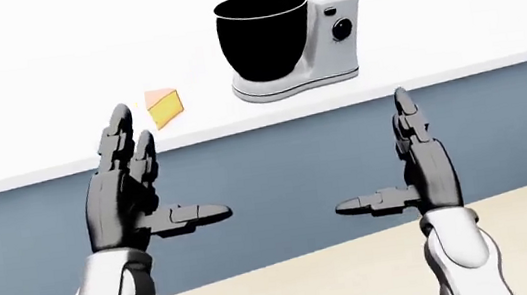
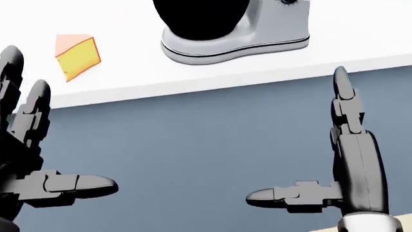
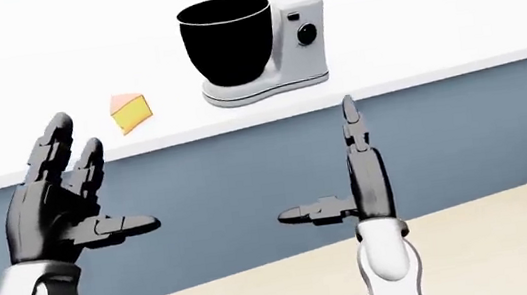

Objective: Place the cheese in the stand mixer bowl.

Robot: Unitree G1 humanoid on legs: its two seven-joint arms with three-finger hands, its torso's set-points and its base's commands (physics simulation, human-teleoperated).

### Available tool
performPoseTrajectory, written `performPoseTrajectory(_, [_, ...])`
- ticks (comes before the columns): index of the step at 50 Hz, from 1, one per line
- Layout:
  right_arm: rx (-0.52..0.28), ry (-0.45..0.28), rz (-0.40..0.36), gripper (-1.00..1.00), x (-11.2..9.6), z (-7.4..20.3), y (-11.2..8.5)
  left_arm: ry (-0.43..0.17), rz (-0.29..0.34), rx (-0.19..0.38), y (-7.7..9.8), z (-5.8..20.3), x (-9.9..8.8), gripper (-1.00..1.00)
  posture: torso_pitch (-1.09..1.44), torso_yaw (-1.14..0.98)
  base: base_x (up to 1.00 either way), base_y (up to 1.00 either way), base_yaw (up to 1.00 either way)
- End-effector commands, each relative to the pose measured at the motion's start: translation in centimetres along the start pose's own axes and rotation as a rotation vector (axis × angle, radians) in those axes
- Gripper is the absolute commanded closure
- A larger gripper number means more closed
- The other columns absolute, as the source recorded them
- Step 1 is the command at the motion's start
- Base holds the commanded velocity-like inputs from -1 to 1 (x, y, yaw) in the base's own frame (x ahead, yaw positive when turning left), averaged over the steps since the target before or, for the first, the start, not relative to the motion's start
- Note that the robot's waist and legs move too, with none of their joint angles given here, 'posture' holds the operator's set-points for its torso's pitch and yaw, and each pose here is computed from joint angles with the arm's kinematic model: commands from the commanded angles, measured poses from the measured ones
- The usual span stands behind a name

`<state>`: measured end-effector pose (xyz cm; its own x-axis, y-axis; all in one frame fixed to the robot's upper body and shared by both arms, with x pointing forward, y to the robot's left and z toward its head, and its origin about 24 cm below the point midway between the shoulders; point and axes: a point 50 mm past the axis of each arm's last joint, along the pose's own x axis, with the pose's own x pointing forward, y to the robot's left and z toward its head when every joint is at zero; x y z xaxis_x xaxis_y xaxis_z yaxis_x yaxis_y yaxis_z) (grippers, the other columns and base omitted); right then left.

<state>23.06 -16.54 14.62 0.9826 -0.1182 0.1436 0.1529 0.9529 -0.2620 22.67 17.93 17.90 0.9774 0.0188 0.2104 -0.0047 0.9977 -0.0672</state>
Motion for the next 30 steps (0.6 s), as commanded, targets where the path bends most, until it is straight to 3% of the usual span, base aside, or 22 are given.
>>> performPoseTrajectory(1, [0.006,-0.073,-0.004,-1.0,0.0,1.3,0.0,-0.066,-0.001,0.009,0.0,1.2,-0.1,-1.0,0.0,0.0,0.18,0.0,0.0])
performPoseTrajectory(30, [0.003,-0.076,-0.027,-1.0,-0.3,1.4,-0.6,-0.104,-0.006,-0.001,-0.2,3.0,-0.6,-1.0,0.0,0.0,0.12,0.0,0.0])
